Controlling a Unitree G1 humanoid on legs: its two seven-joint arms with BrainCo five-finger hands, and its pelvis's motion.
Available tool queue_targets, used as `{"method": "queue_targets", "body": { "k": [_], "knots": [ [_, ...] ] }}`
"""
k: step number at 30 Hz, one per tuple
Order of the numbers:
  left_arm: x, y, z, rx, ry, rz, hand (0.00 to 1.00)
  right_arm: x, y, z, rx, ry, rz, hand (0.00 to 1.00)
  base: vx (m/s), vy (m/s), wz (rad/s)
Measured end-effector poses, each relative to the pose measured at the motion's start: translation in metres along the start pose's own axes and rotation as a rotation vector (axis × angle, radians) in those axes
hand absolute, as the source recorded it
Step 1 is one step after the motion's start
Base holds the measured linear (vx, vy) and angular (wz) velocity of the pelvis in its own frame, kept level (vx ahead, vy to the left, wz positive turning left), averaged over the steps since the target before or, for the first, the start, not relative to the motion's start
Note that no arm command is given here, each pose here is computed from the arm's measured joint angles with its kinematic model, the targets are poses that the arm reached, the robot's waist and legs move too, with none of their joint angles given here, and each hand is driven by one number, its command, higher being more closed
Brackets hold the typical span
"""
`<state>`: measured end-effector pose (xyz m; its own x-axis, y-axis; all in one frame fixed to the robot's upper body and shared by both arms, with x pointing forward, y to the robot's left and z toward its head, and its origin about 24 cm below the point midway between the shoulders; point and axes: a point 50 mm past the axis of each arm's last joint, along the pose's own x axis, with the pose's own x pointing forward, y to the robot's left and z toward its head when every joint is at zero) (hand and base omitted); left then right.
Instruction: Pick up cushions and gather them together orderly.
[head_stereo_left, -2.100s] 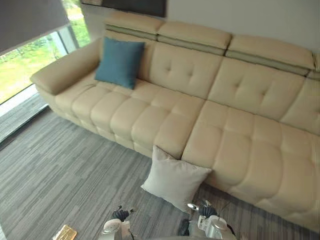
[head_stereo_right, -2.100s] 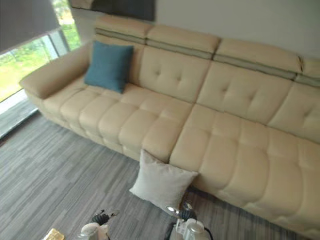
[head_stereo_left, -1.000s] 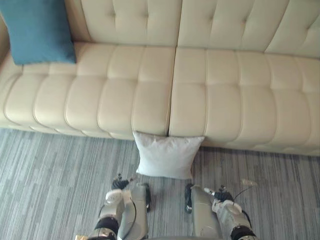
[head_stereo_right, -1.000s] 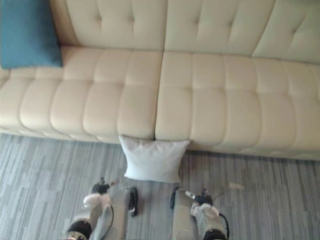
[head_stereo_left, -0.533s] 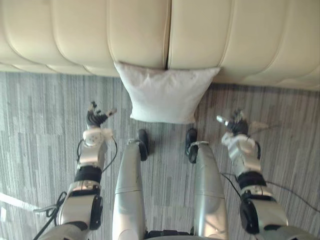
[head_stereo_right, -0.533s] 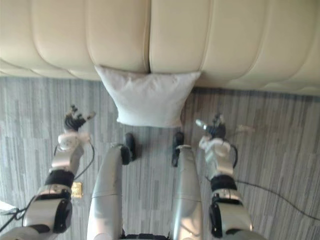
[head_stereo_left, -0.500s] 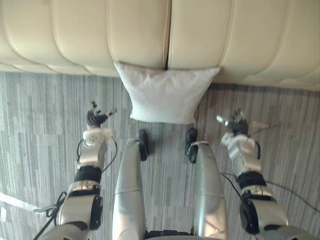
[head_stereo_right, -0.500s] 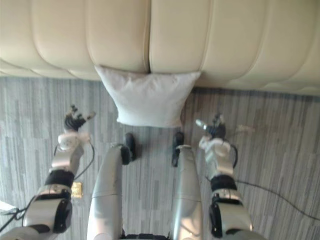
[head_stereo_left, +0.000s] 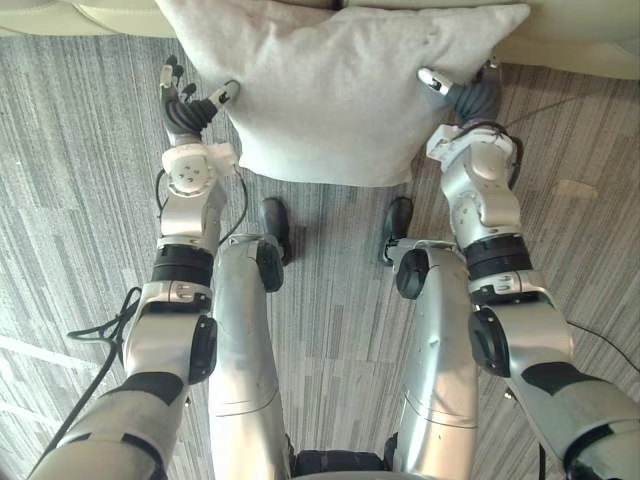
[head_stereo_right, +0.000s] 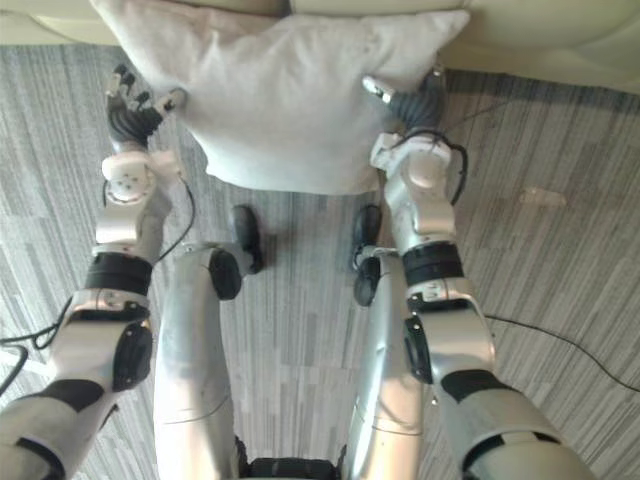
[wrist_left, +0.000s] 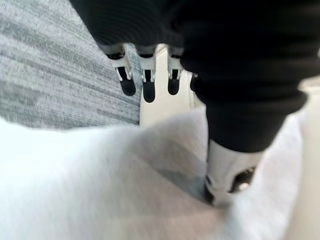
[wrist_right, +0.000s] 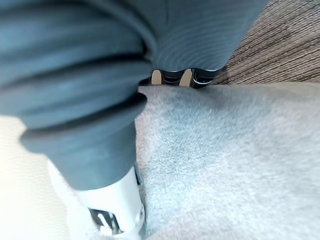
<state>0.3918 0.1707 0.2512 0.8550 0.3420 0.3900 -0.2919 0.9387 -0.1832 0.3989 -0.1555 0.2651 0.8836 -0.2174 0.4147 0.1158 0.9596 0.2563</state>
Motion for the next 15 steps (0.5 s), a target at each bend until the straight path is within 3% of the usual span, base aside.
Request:
{"method": "queue_targets", "body": {
  "k": [8, 15],
  "knots": [
    [-0.008, -0.008, 0.006, -0.051, -0.039, -0.002, 1.0, -0.016, 0.004, 0.001, 0.023, -0.05, 0.031, 1.0, 0.02, 0.002, 0.04],
    [-0.053, -0.01, -0.031, -0.091, 0.013, -0.054, 1.0, -0.064, -0.011, -0.03, 0.115, -0.034, 0.014, 1.0, -0.01, -0.006, 0.0]
  ]
}}
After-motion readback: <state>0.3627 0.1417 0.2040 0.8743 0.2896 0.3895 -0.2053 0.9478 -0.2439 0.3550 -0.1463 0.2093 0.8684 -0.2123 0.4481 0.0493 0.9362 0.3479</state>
